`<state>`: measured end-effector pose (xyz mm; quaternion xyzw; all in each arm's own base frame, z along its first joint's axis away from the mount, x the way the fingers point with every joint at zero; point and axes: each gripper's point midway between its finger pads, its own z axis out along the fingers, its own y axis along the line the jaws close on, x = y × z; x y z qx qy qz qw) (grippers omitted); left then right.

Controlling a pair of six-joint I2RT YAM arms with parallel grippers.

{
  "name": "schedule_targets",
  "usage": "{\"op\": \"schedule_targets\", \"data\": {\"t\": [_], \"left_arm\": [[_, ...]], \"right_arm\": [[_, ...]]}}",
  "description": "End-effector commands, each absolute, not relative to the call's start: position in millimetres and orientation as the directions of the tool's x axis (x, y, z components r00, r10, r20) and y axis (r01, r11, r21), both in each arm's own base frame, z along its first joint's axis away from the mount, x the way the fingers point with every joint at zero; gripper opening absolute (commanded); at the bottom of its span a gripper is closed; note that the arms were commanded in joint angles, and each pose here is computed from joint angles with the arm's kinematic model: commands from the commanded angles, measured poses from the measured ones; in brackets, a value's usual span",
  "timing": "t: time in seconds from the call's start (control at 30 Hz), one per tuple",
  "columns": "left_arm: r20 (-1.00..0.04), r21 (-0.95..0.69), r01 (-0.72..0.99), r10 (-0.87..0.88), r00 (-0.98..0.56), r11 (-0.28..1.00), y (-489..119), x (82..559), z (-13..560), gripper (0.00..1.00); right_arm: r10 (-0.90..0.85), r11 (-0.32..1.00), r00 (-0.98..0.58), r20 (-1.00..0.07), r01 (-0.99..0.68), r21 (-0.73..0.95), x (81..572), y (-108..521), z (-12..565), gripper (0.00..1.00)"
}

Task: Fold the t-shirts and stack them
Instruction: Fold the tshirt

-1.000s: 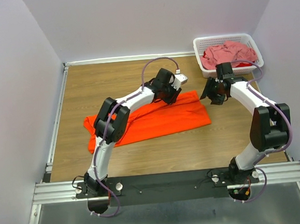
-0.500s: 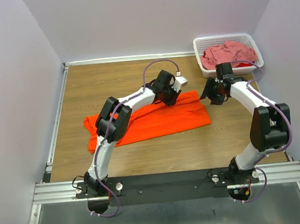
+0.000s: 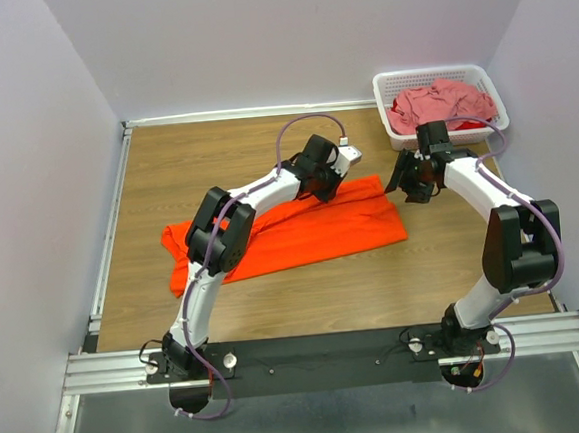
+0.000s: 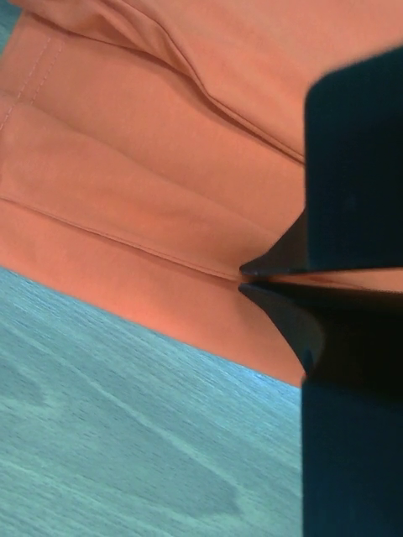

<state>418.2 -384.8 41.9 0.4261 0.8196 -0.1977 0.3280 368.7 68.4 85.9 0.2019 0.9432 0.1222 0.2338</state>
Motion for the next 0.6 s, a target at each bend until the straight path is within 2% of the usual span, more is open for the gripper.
{"op": "schedule_targets", "data": {"t": [0.0,0.17,0.33,0.57], "left_arm": [[-0.719,-0.042,0.842,0.569,-0.399,0.538,-392,418,47,0.10],[-0.726,-0.055,0.855,0.568,-0.389,0.515,-390,407,56,0.00],[-0.737,-0.065,0.869,0.564,-0.374,0.491,-390,397,68,0.00],[-0.745,-0.088,0.887,0.561,-0.360,0.453,-394,378,81,0.00]], "right_arm": [[0.437,0.887,-0.800,-0.412,0.306,0.346,370,69,93,0.69],[0.435,0.888,-0.800,-0.413,0.306,0.343,370,68,93,0.69],[0.432,0.890,-0.804,-0.408,0.308,0.336,370,68,89,0.70],[0.453,0.886,-0.788,-0.418,0.343,0.313,373,61,88,0.88]]}}
